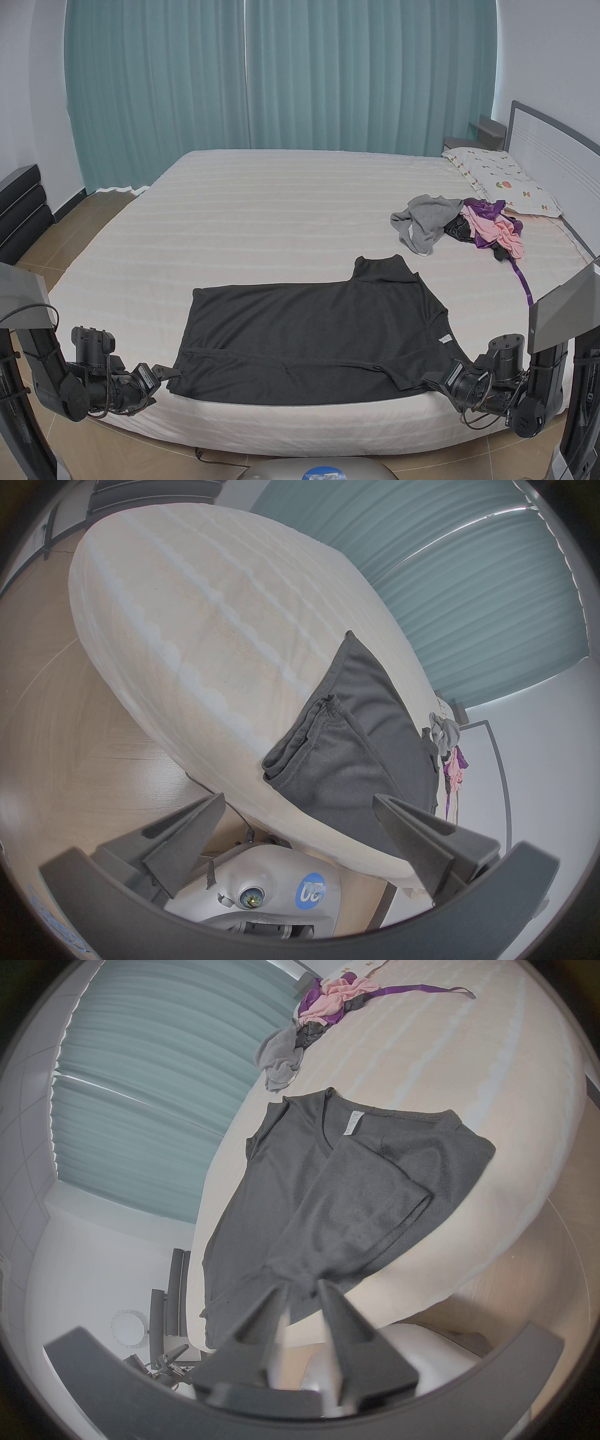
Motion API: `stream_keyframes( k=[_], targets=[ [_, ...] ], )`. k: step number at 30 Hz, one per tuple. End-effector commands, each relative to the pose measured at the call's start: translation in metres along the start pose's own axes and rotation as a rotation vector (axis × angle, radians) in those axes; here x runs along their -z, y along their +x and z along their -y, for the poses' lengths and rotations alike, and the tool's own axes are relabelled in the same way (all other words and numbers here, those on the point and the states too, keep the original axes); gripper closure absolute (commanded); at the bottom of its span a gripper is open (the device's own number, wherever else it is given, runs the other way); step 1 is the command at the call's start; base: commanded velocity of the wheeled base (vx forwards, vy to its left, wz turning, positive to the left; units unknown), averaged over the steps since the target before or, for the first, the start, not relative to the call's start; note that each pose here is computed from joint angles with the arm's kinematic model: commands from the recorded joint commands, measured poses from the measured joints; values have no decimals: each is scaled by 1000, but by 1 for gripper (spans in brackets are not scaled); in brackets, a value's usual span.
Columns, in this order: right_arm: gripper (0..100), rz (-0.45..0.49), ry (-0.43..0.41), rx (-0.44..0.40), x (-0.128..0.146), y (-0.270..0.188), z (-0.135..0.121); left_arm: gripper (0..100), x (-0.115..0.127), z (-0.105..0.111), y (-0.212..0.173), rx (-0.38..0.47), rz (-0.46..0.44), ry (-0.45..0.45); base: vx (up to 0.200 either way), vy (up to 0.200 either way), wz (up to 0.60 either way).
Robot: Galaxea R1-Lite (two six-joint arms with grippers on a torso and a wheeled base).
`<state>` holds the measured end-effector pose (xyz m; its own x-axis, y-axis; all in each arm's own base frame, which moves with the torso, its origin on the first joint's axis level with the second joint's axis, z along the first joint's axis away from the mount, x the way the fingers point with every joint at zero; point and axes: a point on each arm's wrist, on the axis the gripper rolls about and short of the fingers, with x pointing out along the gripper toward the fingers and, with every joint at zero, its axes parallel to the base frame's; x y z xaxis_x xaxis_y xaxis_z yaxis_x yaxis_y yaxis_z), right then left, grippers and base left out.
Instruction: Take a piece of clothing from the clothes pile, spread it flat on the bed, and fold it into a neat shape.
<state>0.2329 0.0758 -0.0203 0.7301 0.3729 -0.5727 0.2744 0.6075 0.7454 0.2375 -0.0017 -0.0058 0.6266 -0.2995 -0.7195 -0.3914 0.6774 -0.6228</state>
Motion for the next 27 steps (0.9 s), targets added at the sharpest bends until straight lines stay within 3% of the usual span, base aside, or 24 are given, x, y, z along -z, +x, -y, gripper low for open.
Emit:
stream_keyframes(
  k=[1, 10, 17, 27],
  targets=[
    [0, 17, 4, -7, -4, -1, 0, 0, 0, 0, 0, -1, 0, -1, 0, 0, 0],
    [0, 134, 2, -41, -35, -14, 0, 0, 0, 0, 0, -1, 0, -1, 0, 0, 0],
    [0, 138, -20, 5, -47, 0, 20, 0, 0, 0, 0, -1, 0, -1, 0, 0, 0],
    [0, 106, -56, -4, -54, 19, 33, 0, 0, 0, 0, -1, 0, -1, 0, 0, 0]
  ],
)
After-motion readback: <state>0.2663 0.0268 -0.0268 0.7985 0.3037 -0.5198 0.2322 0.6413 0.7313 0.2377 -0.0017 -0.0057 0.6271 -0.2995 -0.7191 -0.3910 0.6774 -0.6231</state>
